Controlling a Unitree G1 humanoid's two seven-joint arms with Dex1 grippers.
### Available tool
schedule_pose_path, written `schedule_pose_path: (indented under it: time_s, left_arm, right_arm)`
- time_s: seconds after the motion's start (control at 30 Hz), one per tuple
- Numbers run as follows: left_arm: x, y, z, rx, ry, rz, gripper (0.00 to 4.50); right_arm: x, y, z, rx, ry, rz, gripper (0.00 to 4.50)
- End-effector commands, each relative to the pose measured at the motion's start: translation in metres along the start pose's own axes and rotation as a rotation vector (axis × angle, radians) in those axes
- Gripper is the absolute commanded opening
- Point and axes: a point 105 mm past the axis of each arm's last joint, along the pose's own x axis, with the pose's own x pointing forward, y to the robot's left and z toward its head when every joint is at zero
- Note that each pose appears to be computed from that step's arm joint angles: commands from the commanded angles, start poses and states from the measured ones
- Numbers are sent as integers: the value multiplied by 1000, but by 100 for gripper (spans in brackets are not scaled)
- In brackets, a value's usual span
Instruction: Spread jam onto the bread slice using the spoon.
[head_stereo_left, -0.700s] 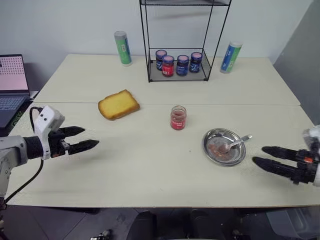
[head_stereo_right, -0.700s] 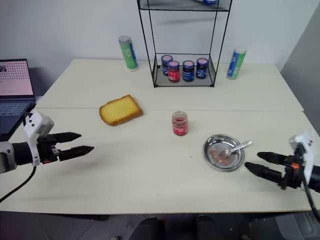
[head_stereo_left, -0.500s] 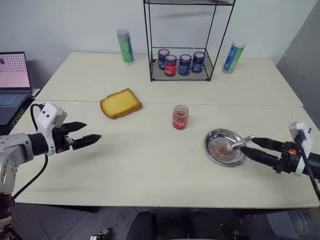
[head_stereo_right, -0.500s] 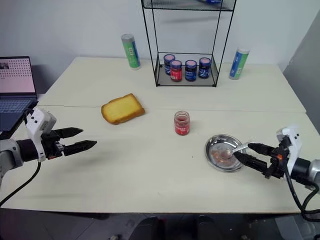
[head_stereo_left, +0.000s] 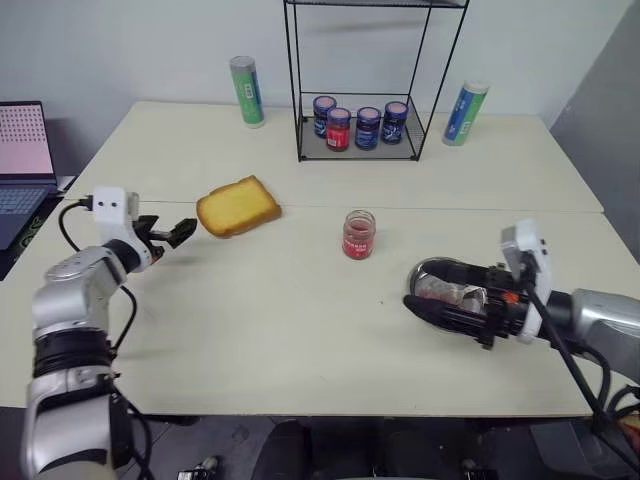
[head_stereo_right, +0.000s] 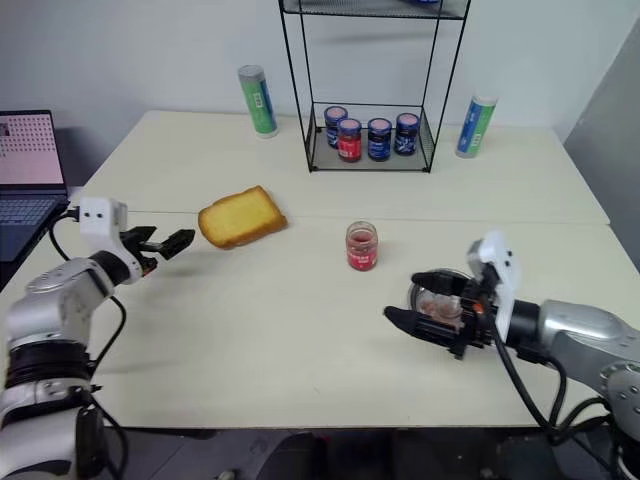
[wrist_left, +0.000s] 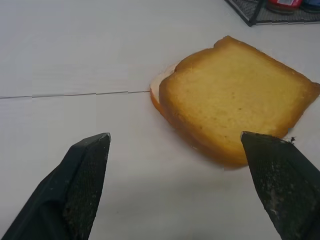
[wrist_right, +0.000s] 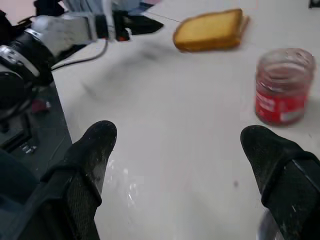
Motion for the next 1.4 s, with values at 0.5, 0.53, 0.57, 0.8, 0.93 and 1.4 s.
schedule_pose_path:
  time_s: [0.5,0.53,0.57,0.8,0.93,1.4]
  left_arm:
    - [49,-30,9,-10,-44,-17,349]
    - [49,-29,9,-8,-44,-17,333]
    - [48,-29,9,-6,-47,-19,309]
    - [46,-25,19,27,-81,-7,174]
    - [45,-23,23,33,-92,-8,97]
    - [4,-55,110,-1,-206,-392,5]
  right_arm:
    - [35,14,24,-92,-60,77,450]
    - [35,14,24,-91,-61,75,450]
    - [34,14,24,-90,-62,73,450]
    - [34,10,24,-87,-64,59,450]
    - [35,7,23,-83,-64,52,450]
    - [13,-5,32,-91,-75,11,450]
